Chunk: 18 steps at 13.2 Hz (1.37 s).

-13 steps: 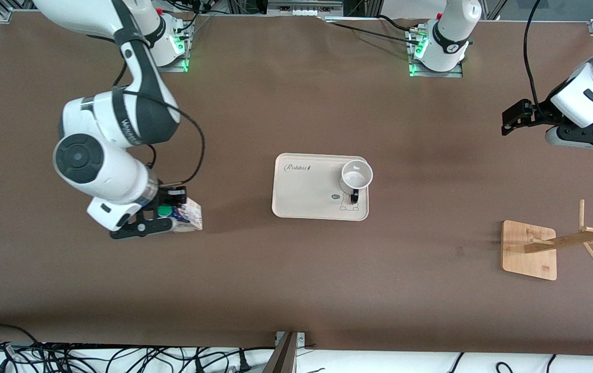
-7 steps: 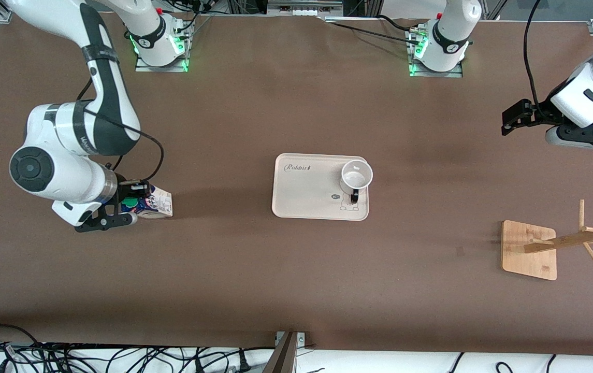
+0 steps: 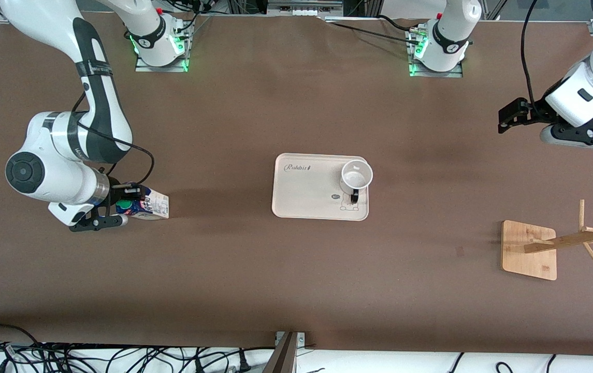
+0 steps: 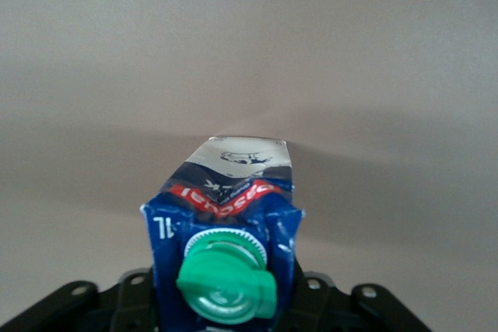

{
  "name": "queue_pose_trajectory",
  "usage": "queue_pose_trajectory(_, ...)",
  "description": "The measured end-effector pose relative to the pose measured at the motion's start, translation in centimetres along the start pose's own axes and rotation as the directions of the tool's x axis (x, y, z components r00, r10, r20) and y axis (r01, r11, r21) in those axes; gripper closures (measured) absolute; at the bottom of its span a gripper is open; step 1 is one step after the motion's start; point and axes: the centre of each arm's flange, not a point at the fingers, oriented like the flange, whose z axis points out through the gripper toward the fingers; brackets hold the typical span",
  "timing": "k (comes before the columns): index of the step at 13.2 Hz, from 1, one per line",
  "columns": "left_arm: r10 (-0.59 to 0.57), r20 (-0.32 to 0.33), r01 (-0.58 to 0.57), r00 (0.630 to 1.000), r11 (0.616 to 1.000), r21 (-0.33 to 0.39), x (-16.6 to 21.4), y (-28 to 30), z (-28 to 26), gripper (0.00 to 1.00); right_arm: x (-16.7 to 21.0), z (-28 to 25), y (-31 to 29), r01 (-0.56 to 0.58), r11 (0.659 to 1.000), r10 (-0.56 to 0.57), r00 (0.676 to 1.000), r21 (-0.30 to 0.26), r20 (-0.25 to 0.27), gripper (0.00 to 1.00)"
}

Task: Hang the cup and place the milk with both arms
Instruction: 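Set the carton down and open the right gripper while the left gripper advances, then reach the left gripper to the white mug and grasp its rim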

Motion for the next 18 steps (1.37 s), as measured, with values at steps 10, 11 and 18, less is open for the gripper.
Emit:
queue_pose_trajectory(10,0.037,0.036,-0.036,0.999,0.999,-0.015,6.2,1.9,1.4,0.00,-1.1,-15.1,-2.9,0.086,0.996,-0.082,0.985,0.016,-0.153,0.00)
queue_pose_trajectory(11,0.033,0.045,-0.032,0.998,0.999,-0.023,6.7,2.0,2.0,0.00,-2.4,-17.3,-2.7,0.095,0.995,-0.092,0.985,0.014,-0.148,0.00)
queue_pose_trajectory(18,-0.066,0.010,0.066,0.998,0.996,-0.067,10.5,12.9,8.3,0.00,-11.5,-27.2,-0.6,0.113,0.993,-0.115,0.985,-0.021,-0.127,0.00)
